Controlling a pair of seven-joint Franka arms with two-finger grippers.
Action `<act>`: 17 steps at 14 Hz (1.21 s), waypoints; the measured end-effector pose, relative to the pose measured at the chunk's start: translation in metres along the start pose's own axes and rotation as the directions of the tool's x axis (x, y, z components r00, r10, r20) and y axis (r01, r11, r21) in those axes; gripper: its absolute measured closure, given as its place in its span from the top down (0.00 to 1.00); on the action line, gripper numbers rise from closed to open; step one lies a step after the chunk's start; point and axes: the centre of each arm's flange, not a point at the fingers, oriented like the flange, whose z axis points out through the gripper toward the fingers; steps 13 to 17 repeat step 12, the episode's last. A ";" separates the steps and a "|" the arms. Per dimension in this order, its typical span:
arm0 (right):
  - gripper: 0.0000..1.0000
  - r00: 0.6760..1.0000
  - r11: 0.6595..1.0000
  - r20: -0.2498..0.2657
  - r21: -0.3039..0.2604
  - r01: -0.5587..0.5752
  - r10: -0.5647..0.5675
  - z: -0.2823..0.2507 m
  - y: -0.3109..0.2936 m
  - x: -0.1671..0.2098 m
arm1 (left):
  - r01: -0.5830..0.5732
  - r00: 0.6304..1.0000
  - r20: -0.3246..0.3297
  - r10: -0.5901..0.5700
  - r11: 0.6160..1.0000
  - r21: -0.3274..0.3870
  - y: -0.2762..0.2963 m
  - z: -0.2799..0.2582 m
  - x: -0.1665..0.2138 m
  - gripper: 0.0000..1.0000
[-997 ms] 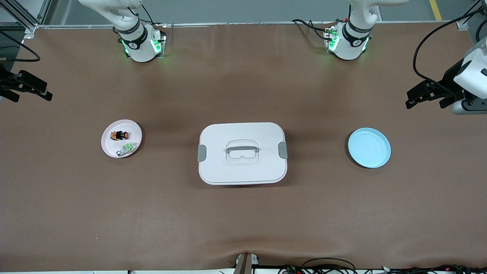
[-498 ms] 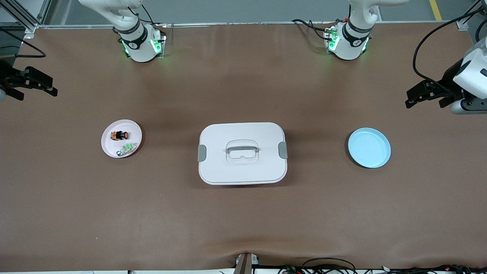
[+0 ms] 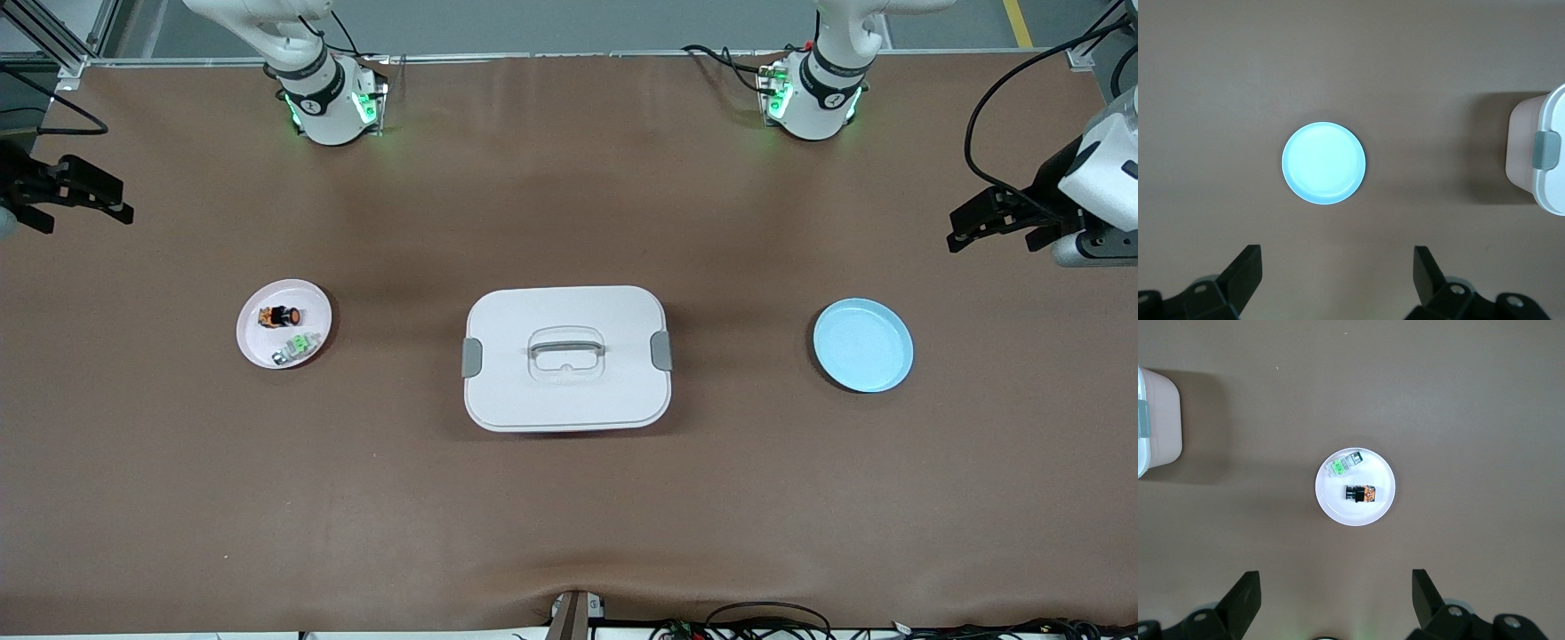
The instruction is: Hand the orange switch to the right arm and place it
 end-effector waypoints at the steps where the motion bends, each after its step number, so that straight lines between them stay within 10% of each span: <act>1: 1.00 1.000 1.000 0.002 0.001 -0.006 0.006 0.000 0.003 -0.001 | 0.000 1.000 0.001 0.000 1.000 0.000 0.000 0.000 0.000 1.00; 17: 1.00 1.000 0.999 0.013 0.040 -0.017 0.017 0.005 0.007 -0.010 | 0.000 1.000 0.002 0.000 1.000 0.000 0.000 0.000 0.000 1.00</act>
